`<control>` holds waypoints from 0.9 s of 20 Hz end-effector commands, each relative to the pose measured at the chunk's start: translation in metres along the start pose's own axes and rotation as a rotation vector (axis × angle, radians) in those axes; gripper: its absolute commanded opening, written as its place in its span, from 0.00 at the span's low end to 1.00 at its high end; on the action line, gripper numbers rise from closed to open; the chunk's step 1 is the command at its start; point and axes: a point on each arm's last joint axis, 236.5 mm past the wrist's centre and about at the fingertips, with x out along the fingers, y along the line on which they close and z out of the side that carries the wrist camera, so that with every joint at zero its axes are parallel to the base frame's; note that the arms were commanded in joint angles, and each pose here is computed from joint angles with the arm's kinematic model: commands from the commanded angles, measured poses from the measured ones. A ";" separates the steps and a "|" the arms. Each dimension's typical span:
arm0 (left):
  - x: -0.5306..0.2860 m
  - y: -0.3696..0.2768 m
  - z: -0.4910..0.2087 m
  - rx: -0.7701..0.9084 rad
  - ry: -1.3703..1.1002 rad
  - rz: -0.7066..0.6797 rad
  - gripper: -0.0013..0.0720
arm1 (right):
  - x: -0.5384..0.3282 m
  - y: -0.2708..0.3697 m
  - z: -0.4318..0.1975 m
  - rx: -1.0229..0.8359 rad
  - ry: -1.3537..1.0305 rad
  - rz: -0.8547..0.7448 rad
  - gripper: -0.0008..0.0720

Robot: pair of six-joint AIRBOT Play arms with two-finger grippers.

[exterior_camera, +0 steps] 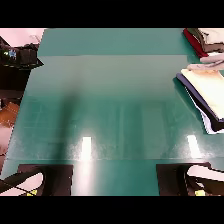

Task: Fold the shirts.

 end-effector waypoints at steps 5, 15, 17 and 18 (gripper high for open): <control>0.000 -0.001 -0.009 0.002 0.036 -0.006 0.05 | -0.024 -0.089 -0.118 0.149 0.317 -0.282 0.10; 0.000 -0.001 -0.004 0.001 0.018 -0.002 0.05 | -0.043 -0.083 -0.122 0.296 0.186 -0.220 0.62; 0.000 -0.001 -0.003 0.001 0.013 -0.002 0.05 | -0.044 -0.060 -0.104 0.257 0.141 -0.174 0.62; 0.000 0.000 -0.001 0.001 0.004 -0.001 0.05 | -0.043 -0.048 -0.098 0.233 0.134 -0.151 0.62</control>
